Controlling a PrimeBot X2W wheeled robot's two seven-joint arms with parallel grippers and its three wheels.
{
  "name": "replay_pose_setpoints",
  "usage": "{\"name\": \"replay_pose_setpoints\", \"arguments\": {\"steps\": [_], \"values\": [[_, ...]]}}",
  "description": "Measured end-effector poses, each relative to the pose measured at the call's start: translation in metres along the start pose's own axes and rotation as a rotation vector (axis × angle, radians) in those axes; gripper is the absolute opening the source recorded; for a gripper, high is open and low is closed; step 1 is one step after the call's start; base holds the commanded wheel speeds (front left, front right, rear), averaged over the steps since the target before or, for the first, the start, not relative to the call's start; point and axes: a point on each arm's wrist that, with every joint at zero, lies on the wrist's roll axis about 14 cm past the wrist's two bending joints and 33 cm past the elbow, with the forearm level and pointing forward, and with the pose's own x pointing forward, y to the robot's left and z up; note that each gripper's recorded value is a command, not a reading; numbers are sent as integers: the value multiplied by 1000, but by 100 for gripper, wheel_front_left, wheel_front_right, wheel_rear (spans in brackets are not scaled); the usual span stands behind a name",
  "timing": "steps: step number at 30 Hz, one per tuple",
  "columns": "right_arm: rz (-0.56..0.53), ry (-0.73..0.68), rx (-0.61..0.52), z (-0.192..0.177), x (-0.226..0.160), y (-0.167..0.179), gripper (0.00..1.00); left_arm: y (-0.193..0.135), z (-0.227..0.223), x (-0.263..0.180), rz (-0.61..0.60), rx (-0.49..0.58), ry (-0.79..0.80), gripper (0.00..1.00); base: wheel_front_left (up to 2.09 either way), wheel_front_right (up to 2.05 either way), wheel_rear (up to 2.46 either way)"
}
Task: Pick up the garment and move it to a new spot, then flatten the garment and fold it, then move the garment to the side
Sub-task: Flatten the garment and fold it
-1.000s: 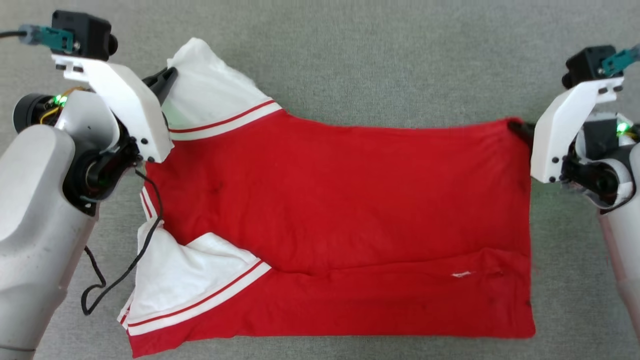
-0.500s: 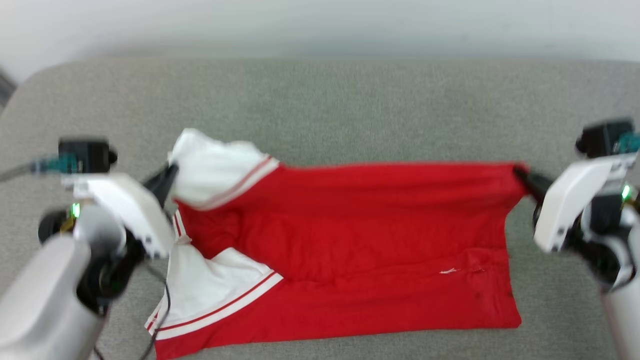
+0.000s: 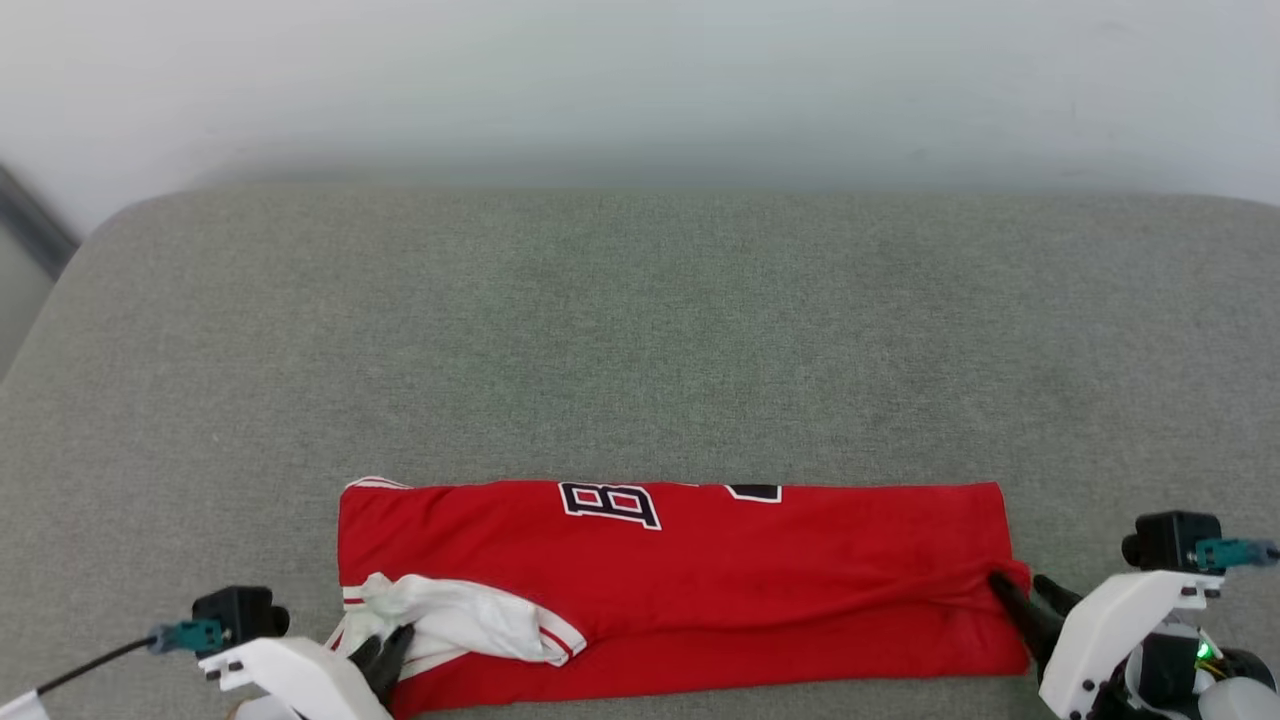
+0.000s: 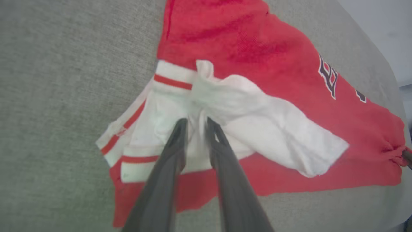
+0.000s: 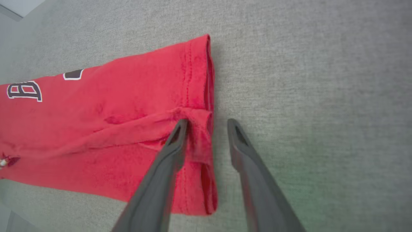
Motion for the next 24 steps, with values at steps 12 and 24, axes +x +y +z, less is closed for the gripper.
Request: {"name": "replay_pose_setpoints", "arguments": {"steps": [12,24], "values": [[1,-204,-19,29,-34,-2,100,-10,47,-20,14,110,-341,100,0,0,0],[-64,-10,-74,41,-44,-17,100,-52,116,-66,-1,326,-723,100,0,0,0]]}}
